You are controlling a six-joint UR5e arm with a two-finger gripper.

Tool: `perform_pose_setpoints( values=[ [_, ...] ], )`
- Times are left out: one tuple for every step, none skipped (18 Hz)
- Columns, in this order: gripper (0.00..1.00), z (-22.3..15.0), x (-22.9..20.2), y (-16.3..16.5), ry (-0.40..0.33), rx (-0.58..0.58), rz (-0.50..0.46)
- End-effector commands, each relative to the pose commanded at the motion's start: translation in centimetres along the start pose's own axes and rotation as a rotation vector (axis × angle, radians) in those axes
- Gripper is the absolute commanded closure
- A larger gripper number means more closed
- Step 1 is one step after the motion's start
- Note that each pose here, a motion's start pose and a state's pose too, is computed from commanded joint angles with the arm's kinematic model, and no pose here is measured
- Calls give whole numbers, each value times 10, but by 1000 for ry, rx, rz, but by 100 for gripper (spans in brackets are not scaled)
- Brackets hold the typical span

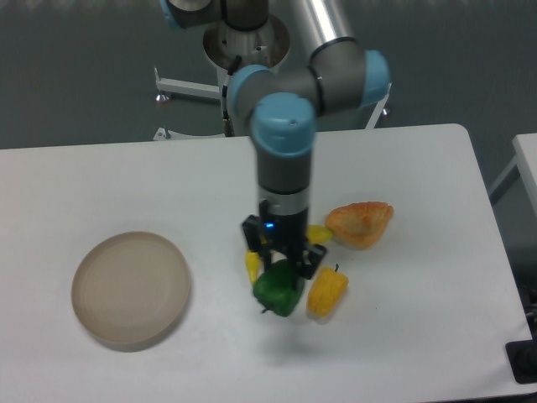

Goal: Pick up the green pepper from the plate
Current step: 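Carry the green pepper off the plate toward the yellow pepper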

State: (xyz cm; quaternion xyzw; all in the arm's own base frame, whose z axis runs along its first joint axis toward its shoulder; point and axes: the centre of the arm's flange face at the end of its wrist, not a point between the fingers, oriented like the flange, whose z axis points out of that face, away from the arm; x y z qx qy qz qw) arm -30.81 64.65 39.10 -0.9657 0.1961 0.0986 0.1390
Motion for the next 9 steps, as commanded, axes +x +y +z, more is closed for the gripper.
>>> perform_pose_setpoints(
  values=[
    [64, 1, -4, 5, -10, -22, 15],
    [64, 2, -6, 8, -13, -33, 40],
    [64, 4, -10, 12, -12, -38, 57],
    [64, 3, -12, 15, -14, -39, 70],
    [64, 6, -15, 17, -12, -43, 74],
    [64, 8, -18, 21, -11, -46, 72],
    [64, 9, -19, 23, -10, -48, 69],
    [64, 10, -19, 23, -9, -48, 70],
    [64, 10, -19, 23, -9, -48, 70]
  ],
)
